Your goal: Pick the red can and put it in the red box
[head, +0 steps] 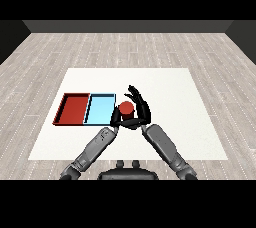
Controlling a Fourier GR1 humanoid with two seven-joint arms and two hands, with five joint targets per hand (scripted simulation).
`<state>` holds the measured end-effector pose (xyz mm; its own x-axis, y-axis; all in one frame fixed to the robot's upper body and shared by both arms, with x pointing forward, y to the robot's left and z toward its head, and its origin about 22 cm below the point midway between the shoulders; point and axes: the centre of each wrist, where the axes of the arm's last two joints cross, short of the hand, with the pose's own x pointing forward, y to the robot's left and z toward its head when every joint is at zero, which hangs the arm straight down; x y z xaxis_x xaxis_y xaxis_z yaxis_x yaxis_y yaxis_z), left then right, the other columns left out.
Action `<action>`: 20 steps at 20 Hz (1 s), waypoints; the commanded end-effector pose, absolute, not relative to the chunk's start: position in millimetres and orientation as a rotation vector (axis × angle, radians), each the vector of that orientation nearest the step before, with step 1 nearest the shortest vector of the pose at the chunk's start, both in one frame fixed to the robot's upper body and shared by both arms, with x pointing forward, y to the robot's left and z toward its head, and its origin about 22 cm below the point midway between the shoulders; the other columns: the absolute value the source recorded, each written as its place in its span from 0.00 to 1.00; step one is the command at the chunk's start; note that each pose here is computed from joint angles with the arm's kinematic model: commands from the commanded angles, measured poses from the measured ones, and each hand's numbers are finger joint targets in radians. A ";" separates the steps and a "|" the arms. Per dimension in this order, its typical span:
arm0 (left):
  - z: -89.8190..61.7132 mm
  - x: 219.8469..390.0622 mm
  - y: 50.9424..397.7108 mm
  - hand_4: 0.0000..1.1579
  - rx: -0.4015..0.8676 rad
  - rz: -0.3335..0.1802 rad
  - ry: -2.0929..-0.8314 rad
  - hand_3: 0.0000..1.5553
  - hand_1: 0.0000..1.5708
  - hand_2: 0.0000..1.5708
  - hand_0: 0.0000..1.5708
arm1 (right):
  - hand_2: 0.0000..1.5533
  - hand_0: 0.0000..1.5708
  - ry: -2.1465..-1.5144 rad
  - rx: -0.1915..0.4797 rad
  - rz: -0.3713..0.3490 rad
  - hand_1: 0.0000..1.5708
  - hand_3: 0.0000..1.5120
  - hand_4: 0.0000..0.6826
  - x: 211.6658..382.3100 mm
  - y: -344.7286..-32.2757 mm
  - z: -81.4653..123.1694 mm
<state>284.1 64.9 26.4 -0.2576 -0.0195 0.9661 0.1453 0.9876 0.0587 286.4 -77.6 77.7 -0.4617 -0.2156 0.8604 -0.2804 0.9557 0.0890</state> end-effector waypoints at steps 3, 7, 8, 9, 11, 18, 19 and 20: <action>3.0 279.0 73.6 0.99 -0.082 -0.124 -1.787 0.95 1.00 1.00 1.00 | 0.00 0.00 -2.139 0.288 0.024 0.00 0.00 0.00 305.6 -103.8 99.2; 4.2 291.0 86.8 0.97 -0.059 -0.080 -1.768 0.96 1.00 1.00 1.00 | 0.00 0.00 -2.234 0.311 -0.056 0.00 0.00 0.00 296.5 -130.4 143.3; 3.4 279.7 95.9 0.97 -0.038 -0.094 -1.802 0.95 1.00 1.00 1.00 | 0.00 0.00 -2.222 0.257 -0.044 0.00 0.00 0.00 284.2 -135.6 140.7; 5.0 286.4 83.2 0.96 -0.043 -0.093 -1.781 0.94 1.00 0.99 1.00 | 0.00 0.00 -2.256 0.213 -0.059 0.00 0.00 0.00 276.9 -149.6 148.4; 6.4 282.4 114.1 0.97 -0.011 -0.091 -1.805 0.94 1.00 0.99 1.00 | 0.00 0.00 -2.241 0.232 -0.081 0.00 0.00 0.00 277.7 -156.7 145.8; 48.5 293.0 139.4 0.97 0.090 -0.100 -1.863 0.94 1.00 1.00 1.00 | 0.00 0.00 -2.186 0.123 -0.172 0.00 0.00 0.00 278.1 -228.4 108.1; 42.6 296.1 135.8 0.97 0.103 -0.112 -1.859 0.94 1.00 1.00 1.00 | 0.00 0.00 -2.169 0.082 -0.168 0.00 0.00 0.00 274.4 -244.6 87.3; 55.8 297.8 165.5 0.96 0.135 -0.121 -1.869 0.94 1.00 1.00 1.00 | 0.00 0.00 -2.154 0.088 -0.159 0.00 0.00 0.00 279.4 -248.9 93.0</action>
